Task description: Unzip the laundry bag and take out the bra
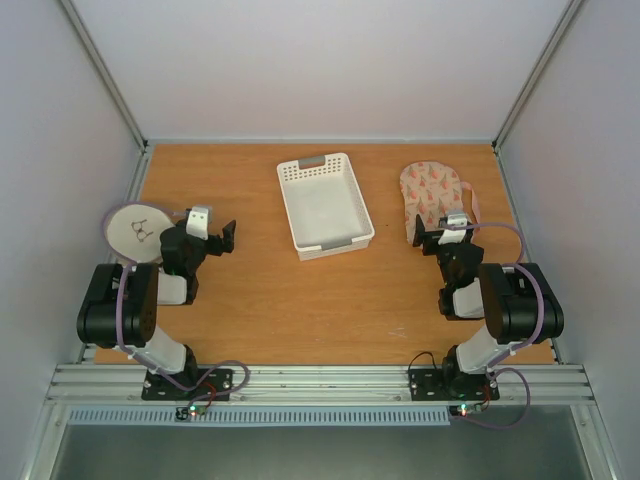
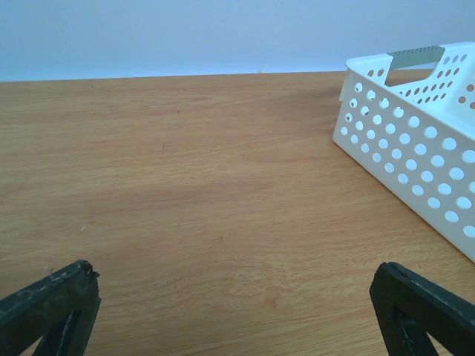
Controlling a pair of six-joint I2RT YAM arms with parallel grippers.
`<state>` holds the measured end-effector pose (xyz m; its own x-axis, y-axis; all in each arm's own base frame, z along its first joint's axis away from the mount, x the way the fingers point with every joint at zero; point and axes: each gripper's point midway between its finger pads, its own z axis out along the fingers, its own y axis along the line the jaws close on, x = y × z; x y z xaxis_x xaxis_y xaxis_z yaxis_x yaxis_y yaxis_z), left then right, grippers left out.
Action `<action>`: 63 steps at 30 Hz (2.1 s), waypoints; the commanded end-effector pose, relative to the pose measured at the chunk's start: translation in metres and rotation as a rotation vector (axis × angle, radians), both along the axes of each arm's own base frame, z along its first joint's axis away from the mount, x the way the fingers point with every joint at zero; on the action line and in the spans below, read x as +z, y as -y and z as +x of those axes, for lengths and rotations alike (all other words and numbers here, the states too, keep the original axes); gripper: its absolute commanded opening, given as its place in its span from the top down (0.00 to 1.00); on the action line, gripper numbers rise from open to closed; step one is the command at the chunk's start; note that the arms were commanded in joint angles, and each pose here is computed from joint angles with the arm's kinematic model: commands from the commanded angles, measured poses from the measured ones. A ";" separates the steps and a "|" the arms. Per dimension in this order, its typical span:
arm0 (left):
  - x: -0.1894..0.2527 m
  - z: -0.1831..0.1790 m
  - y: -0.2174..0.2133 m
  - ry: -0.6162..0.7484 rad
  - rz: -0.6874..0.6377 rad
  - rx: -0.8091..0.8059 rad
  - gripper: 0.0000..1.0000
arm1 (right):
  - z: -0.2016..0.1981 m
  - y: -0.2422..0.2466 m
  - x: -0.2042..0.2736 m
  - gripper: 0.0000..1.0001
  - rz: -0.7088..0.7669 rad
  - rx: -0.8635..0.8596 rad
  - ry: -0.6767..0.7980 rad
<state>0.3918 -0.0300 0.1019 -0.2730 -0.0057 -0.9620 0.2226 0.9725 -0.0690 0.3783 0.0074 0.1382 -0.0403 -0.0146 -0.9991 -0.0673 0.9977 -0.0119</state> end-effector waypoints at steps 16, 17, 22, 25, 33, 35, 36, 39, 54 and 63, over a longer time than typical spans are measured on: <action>0.030 0.018 -0.007 -0.018 0.016 0.034 0.01 | 0.012 0.043 0.081 0.02 0.108 -0.247 0.041; 0.035 0.024 -0.006 -0.046 0.014 0.027 0.01 | 0.017 0.044 0.085 0.02 0.111 -0.256 0.007; 0.058 0.033 0.012 -0.142 0.019 -0.100 0.01 | 0.030 0.065 0.082 0.01 0.188 -0.368 -0.227; 0.076 0.029 0.019 -0.207 -0.008 -0.133 0.01 | 0.028 0.081 0.074 0.02 0.261 -0.407 -0.327; 0.136 -0.002 0.022 -0.383 -0.007 -0.159 0.01 | 0.012 0.117 0.010 0.06 0.518 -0.463 -0.558; 0.144 -0.007 0.019 -0.412 -0.003 -0.139 0.01 | 0.011 0.116 -0.009 0.07 0.559 -0.451 -0.603; 0.149 -0.011 0.018 -0.414 0.000 -0.137 0.01 | 0.011 0.116 -0.017 0.08 0.569 -0.456 -0.619; 0.156 -0.022 0.023 -0.407 -0.001 -0.164 0.01 | 0.010 0.113 -0.041 0.08 0.594 -0.454 -0.662; 0.154 -0.030 0.031 -0.407 -0.042 -0.199 0.01 | 0.016 0.097 -0.088 0.46 0.657 -0.385 -0.754; 0.146 -0.031 0.035 -0.439 -0.063 -0.220 0.01 | 0.031 0.082 -0.021 0.99 0.684 -0.247 -0.646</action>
